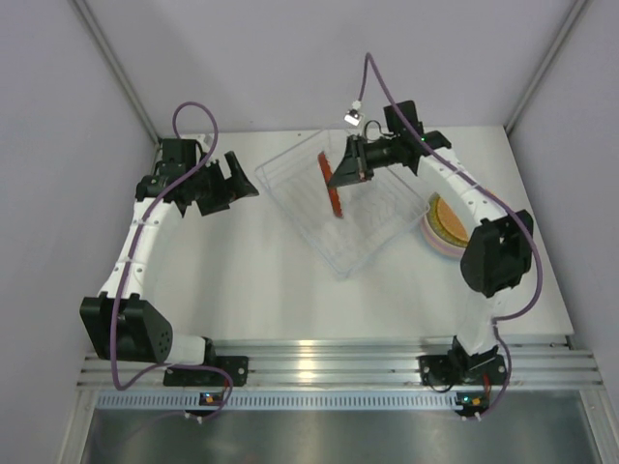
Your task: Unload the plates from the dish rack
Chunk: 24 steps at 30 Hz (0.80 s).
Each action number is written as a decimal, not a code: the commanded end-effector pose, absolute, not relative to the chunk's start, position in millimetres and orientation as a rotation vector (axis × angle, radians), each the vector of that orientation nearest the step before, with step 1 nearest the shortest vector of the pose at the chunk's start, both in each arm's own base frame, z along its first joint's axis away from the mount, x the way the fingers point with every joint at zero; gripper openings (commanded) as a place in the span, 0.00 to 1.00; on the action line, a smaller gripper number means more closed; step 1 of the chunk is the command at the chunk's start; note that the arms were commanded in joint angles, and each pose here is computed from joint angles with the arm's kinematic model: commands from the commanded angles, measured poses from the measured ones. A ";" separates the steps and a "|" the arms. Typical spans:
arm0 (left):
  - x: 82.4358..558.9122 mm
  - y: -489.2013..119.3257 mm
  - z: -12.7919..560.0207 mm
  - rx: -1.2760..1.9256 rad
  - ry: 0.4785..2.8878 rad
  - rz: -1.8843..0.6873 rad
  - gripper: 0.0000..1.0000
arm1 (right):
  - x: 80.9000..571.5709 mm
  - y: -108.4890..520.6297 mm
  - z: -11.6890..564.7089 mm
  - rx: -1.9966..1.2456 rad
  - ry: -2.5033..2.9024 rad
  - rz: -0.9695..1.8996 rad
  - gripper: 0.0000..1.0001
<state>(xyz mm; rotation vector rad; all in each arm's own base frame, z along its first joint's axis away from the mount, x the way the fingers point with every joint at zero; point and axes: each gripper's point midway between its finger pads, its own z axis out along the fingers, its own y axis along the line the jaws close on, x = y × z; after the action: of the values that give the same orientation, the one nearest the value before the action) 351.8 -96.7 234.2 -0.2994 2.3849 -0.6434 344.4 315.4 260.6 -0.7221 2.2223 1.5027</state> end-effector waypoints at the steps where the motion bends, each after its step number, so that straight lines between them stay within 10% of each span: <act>1: 348.8 -96.1 247.2 -0.272 2.343 -0.639 0.97 | 359.2 286.8 337.7 -0.682 1.950 1.516 0.00; 9: 349.4 -96.8 244.6 -0.275 2.347 -0.644 0.97 | 403.2 190.5 366.7 -0.349 1.961 1.033 0.00; 16: 352.6 -101.5 238.6 -0.278 2.360 -0.675 0.97 | 404.2 52.7 325.1 0.134 2.263 0.097 0.00; 24: 353.3 -103.7 238.1 -0.277 2.361 -0.692 0.97 | 377.9 -2.1 247.0 0.290 2.457 -0.258 0.00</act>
<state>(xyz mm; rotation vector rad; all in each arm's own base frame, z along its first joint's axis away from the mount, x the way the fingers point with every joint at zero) 350.9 -99.3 233.2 -0.2934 2.3881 -0.6632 398.2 33.3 275.5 0.2259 2.3774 -0.0200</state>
